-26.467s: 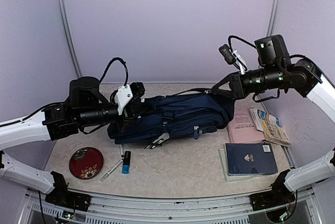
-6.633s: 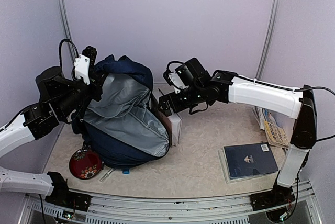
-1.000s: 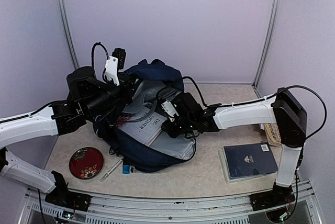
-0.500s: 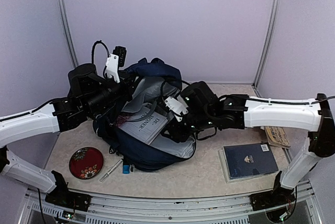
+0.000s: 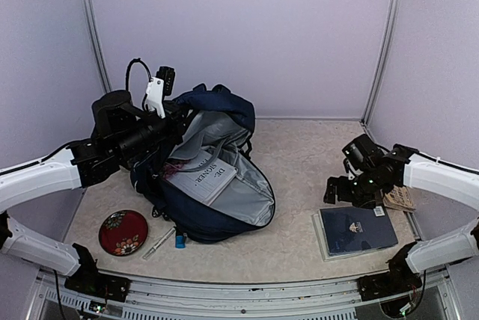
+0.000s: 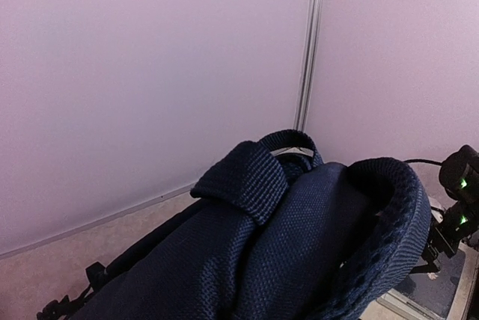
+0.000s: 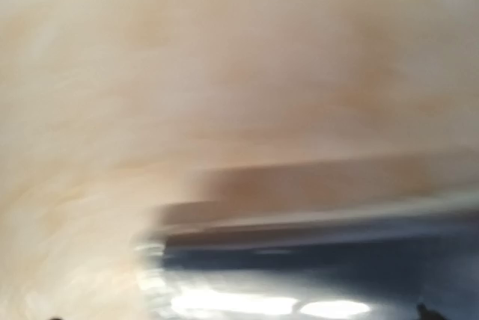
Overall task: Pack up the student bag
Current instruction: Move the book to the center of the board.
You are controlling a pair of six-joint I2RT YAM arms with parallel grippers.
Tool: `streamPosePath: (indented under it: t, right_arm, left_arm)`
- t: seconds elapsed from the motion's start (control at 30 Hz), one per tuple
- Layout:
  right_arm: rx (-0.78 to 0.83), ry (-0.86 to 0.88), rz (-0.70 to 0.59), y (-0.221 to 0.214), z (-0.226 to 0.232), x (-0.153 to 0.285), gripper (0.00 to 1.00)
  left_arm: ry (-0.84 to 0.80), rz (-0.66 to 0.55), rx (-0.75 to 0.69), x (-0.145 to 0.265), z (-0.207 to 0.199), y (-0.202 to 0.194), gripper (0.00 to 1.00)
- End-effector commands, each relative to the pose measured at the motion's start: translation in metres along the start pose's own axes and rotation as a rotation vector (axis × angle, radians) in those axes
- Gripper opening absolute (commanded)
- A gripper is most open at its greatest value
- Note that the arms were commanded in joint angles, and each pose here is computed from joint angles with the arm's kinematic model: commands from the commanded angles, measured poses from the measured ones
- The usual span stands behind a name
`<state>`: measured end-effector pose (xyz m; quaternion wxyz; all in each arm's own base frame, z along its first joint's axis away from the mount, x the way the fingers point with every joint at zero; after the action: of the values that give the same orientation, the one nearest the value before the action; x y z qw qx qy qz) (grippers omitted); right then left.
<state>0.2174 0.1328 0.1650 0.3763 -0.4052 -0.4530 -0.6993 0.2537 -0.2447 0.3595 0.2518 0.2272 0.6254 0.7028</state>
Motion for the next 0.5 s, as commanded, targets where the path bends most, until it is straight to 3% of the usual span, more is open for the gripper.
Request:
streamPosePath:
  t: [0.0,0.17,0.3,0.47]
  right_arm:
    - [-0.264,-0.003,-0.035,0.008,-0.039,0.000,1.00]
    - [-0.477,-0.200,-0.019,0.014,-0.084,-0.002,1.00]
    - [-0.670,-0.511,-0.032,0.004,-0.129,0.008,1.00]
    - [-0.716,-0.727,-0.028,0.006,-0.151,0.009,1.00]
  left_arm:
    - [0.021,-0.019,0.007,0.008,0.008,0.006,0.00]
    - [0.017,-0.016,0.007,0.008,0.008,0.006,0.00]
    - [0.014,-0.014,0.007,0.008,0.009,0.006,0.00]
    - [0.007,-0.011,0.012,0.007,0.009,0.004,0.00]
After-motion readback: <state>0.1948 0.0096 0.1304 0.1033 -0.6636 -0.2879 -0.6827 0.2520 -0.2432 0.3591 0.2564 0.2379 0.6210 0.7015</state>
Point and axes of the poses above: each gripper's point midway between its finger pads, its own x axis back along the fingers, its own z axis along the line the jaws close on, y = z × x, the point moved 7 cm from there along x, back along the fingers, and after that the axes turned 11 degrees about -x, right-handed, at the moved point
